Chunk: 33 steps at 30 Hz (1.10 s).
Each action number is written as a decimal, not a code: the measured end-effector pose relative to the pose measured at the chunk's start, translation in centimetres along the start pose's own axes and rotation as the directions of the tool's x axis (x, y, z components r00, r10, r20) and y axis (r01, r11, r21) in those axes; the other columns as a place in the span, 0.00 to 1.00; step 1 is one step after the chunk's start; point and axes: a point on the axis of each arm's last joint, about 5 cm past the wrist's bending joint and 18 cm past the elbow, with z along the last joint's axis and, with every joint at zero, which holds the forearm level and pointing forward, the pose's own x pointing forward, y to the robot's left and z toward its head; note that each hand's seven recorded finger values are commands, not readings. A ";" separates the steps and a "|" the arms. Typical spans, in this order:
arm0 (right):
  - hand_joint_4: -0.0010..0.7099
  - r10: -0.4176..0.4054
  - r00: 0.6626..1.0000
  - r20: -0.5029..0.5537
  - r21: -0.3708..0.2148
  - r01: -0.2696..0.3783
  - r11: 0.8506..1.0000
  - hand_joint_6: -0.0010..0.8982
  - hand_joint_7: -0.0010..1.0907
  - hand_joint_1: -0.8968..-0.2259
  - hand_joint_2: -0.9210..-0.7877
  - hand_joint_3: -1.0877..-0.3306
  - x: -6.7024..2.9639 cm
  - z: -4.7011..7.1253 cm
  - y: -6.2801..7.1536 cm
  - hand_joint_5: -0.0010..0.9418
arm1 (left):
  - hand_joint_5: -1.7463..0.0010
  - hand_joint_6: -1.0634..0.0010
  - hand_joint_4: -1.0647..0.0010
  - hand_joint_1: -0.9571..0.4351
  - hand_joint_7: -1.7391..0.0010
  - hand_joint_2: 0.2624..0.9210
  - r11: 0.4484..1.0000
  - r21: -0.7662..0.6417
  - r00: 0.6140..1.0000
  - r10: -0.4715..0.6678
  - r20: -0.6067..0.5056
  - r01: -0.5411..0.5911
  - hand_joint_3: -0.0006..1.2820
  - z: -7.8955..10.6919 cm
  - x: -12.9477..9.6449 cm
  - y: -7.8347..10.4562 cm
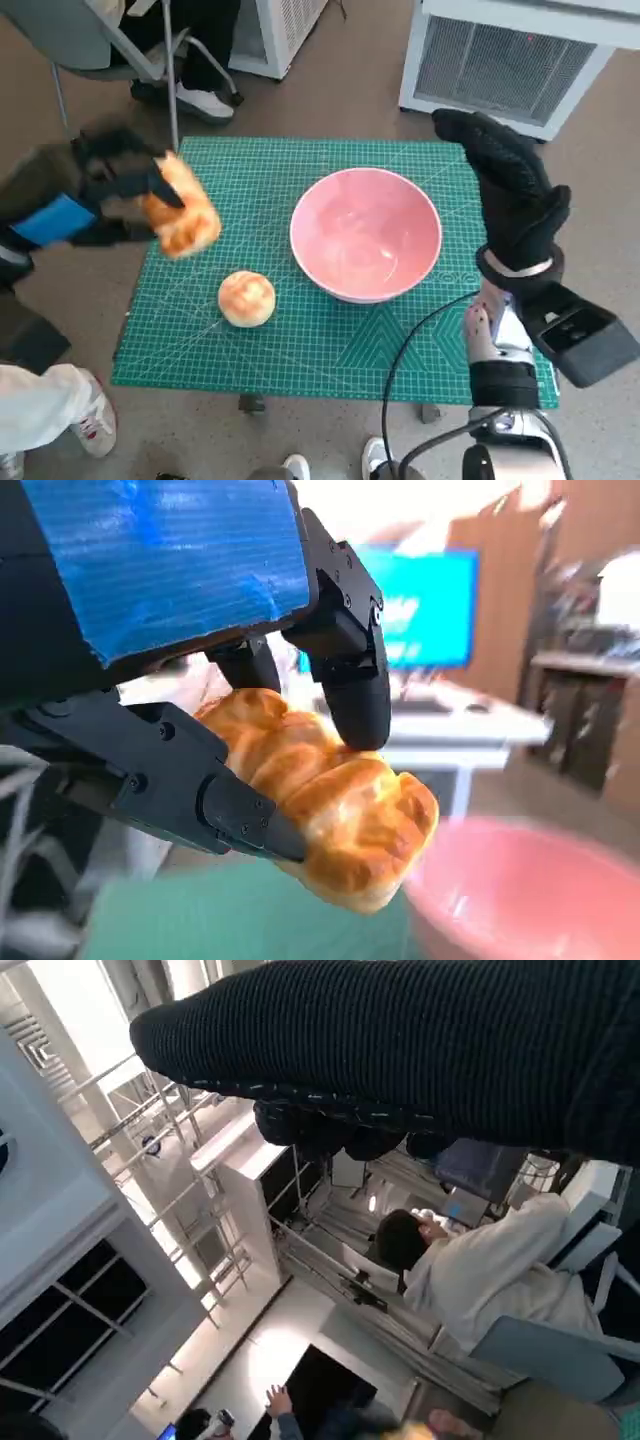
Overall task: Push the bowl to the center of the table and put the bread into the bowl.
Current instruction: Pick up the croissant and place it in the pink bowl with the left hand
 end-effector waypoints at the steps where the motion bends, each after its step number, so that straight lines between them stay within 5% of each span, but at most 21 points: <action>1: 0.29 0.000 1.000 0.001 -0.001 0.000 1.000 0.00 0.62 0.44 0.00 0.36 0.00 0.0 0.0 0.07 | 0.34 0.35 0.45 0.69 0.29 1.00 1.000 0.000 1.000 0.006 0.012 -0.006 0.07 0.1 0.4 0.1; 7: 0.28 0.001 1.000 0.001 -0.011 -0.001 1.000 0.00 0.62 0.45 0.00 0.35 -0.06 0.2 -0.3 0.08 | 0.35 0.33 0.44 0.69 0.31 1.00 0.998 0.014 0.993 0.058 0.104 -0.060 0.06 1.0 3.4 0.8; 9: 0.13 0.000 1.000 0.002 -0.012 0.000 1.000 0.00 0.62 0.45 0.00 0.34 -0.07 0.2 -0.3 0.31 | 0.36 0.32 0.43 0.69 0.32 1.00 0.997 0.018 0.988 0.073 0.139 -0.076 0.05 1.4 4.6 0.9; 14: 0.02 0.001 1.000 0.007 -0.013 -0.001 1.000 0.00 0.62 0.46 0.00 0.34 -0.02 0.3 -0.3 0.48 | 0.35 0.32 0.43 0.69 0.32 1.00 0.996 0.006 0.974 0.090 0.210 -0.093 0.05 2.2 7.4 0.6; 33: 0.00 -0.012 1.000 0.015 -0.006 0.012 1.000 0.00 0.62 0.44 0.00 0.34 -0.08 0.4 -0.5 0.51 | 0.35 0.32 0.42 0.69 0.33 1.00 0.978 -0.141 0.970 -0.118 0.213 0.151 0.05 4.0 15.2 -5.6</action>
